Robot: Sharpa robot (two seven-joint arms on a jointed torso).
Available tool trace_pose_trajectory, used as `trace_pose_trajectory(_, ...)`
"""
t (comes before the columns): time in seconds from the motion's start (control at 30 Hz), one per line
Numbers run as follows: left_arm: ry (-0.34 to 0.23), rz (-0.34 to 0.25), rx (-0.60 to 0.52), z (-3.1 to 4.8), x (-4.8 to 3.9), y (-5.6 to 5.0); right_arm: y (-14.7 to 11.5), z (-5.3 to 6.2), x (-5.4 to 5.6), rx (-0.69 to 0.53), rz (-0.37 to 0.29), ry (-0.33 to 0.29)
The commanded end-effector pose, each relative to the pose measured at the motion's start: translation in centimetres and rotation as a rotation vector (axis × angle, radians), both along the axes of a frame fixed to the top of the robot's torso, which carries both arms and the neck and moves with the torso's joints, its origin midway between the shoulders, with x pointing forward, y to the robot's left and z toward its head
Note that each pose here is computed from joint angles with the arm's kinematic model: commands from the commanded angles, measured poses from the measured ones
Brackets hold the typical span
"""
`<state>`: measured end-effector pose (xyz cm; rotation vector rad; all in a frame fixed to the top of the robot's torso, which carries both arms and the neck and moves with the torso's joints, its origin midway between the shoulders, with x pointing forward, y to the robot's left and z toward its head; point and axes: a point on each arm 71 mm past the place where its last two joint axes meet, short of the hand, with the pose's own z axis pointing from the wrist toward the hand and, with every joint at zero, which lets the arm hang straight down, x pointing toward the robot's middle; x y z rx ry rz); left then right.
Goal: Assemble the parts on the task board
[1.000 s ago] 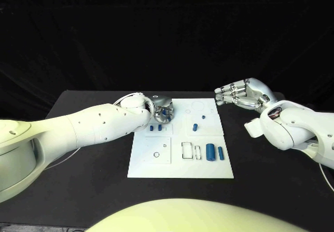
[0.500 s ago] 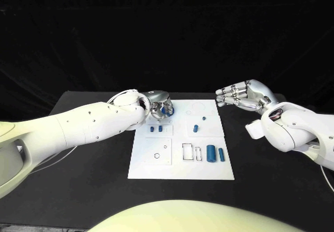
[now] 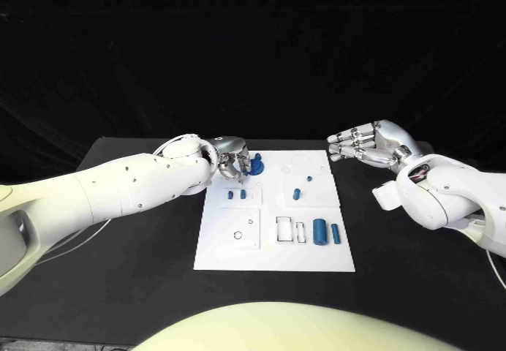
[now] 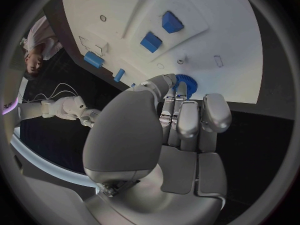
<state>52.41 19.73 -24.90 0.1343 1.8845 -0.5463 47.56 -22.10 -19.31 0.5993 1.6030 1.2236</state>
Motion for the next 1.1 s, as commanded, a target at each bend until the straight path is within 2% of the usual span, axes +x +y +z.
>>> trace_pose_trajectory(0.03, 0.032, -0.006, 0.006, -0.23, -0.08, 0.13, 0.11, 0.04, -0.06, 0.003, 0.015, -0.006)
trace_pose_trajectory(0.43, 0.059, 0.002, 0.030, -0.53, -0.22, 0.82, 0.08, 0.05, -0.08, 0.003, 0.014, -0.006)
trace_pose_trajectory(1.1, 0.095, -0.015, 0.046, -0.84, -0.54, 0.72, 0.13, 0.05, -0.07, 0.003, 0.015, -0.006)
